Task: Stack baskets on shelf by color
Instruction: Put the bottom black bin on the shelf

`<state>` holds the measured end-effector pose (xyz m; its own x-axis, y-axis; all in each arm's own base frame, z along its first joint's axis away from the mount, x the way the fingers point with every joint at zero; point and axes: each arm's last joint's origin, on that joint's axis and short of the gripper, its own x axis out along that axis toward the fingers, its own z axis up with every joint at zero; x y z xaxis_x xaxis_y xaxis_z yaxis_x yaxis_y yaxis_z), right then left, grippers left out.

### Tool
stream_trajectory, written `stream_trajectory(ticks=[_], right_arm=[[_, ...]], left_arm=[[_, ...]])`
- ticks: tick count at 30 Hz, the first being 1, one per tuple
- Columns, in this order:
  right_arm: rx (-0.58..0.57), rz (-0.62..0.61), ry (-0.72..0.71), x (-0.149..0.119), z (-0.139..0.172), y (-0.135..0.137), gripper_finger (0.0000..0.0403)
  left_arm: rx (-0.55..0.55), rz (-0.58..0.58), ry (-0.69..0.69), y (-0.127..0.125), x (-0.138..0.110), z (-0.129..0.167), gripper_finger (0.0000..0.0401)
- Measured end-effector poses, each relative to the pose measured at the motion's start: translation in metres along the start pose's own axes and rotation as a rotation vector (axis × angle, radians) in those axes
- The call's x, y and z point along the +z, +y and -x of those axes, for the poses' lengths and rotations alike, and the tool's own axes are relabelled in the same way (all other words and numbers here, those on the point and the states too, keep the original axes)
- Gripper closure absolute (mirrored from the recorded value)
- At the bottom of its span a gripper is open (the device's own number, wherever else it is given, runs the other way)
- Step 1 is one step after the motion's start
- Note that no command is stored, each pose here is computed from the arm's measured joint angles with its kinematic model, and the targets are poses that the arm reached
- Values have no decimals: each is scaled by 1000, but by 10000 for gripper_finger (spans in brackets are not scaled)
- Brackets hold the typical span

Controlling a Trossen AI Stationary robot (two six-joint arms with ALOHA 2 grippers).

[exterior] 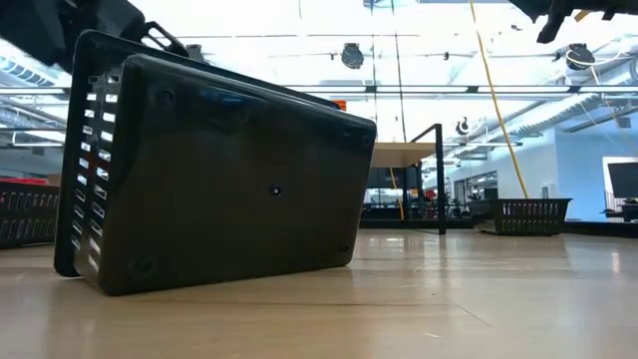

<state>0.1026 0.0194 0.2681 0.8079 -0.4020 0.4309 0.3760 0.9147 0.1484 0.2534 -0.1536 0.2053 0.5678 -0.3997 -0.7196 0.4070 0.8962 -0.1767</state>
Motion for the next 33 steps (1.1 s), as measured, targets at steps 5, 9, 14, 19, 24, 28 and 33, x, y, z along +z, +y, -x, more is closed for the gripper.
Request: stream_trajectory(ticks=[5,9,14,19,24,28,33], right_arm=[[-3,14,-12,1,0,0,280],[-10,36,-29,3,0,-1,280],[-16,61,-41,5,0,-2,280],[-19,67,-45,6,0,-2,280],[-19,66,-46,6,0,-2,280],[-19,66,-46,6,0,-2,280],[-18,65,-45,6,0,-2,280]], left_arm=[[-5,-19,-116,-2,-16,-13,290],[9,7,-125,-1,-31,-22,233],[0,-25,-161,-2,-30,-32,167],[-13,-56,-157,-3,-36,-50,173],[13,-43,-135,3,-39,-55,258],[13,92,-139,18,-28,-43,371],[83,257,-61,39,0,-17,382]])
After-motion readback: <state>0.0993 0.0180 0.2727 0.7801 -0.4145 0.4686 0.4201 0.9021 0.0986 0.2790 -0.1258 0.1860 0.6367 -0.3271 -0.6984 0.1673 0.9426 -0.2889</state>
